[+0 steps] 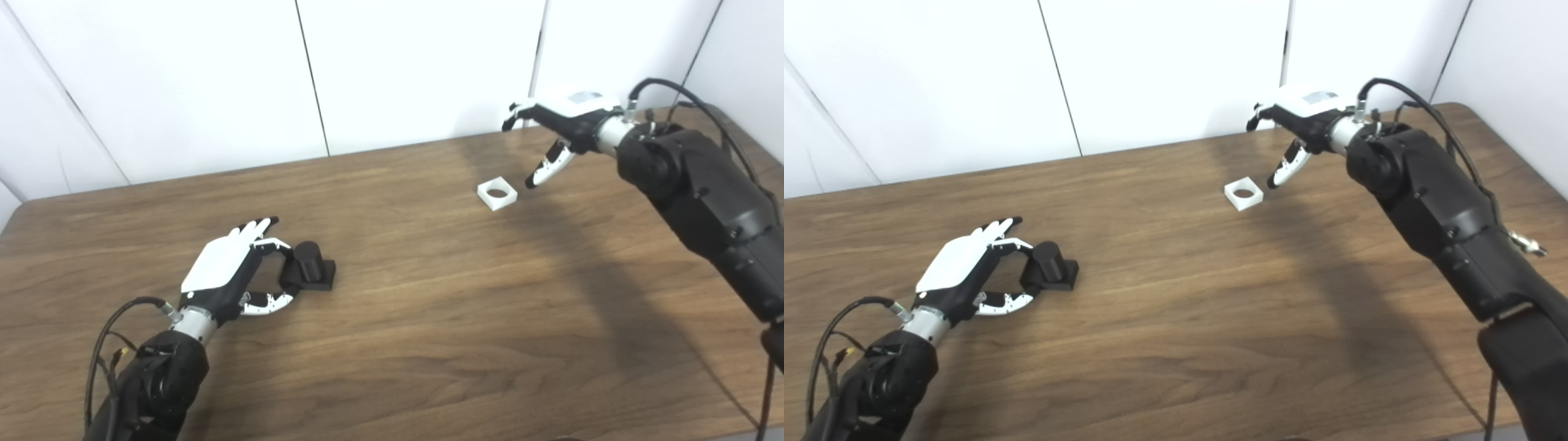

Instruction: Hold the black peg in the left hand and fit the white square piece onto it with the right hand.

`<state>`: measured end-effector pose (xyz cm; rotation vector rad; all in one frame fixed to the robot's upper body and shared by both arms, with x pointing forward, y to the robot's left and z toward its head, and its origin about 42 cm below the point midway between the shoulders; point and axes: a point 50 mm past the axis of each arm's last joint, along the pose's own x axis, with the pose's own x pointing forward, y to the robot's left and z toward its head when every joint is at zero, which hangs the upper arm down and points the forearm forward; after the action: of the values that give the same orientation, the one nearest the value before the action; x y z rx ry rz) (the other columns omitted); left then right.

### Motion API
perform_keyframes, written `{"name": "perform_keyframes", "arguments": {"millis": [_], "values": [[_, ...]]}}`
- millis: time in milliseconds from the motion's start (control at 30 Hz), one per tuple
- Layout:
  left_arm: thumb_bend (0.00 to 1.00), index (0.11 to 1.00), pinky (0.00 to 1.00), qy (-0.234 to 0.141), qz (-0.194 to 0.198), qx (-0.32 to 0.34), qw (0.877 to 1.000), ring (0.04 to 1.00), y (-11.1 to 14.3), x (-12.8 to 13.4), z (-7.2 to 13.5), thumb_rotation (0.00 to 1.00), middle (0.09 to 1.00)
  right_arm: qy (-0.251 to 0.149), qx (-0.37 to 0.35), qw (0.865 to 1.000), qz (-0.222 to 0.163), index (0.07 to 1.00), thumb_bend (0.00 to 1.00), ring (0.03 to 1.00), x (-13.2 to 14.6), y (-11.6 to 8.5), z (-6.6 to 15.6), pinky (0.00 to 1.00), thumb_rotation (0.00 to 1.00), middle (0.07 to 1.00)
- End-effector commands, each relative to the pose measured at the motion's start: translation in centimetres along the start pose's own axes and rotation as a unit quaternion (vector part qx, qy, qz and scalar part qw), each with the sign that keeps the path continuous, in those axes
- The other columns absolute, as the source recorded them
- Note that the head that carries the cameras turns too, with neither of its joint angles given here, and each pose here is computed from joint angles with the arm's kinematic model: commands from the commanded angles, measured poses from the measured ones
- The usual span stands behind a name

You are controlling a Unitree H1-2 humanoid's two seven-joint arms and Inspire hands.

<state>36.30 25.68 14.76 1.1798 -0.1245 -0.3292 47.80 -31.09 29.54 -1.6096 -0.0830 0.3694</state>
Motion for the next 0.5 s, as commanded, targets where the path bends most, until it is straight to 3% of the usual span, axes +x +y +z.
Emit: {"name": "perform_keyframes", "arguments": {"millis": [0,233,467], "values": [[0.7,0.656,1.0,0.041,-0.018,0.024,0.999,1.0,-0.2,-0.8,-2.0,0.13,0.992,-0.008,-0.024,0.999,-0.029,0.804,0.75,0.923,0.3,-3.9,0.0,0.83,0.16,0.943],[0.69,0.65,1.0,0.043,-0.017,0.025,0.999,1.0,-0.5,-0.8,-2.1,0.16,0.989,-0.016,-0.016,1.0,0.012,0.82,0.73,0.964,0.8,-3.5,1.1,0.89,0.13,0.956],[0.7,0.654,1.0,0.045,-0.017,0.025,0.999,1.0,-0.5,-1.0,-2.3,0.16,0.989,-0.029,-0.016,0.998,0.059,0.844,0.73,0.974,1.2,-1.9,1.9,0.89,0.15,0.978]]}}
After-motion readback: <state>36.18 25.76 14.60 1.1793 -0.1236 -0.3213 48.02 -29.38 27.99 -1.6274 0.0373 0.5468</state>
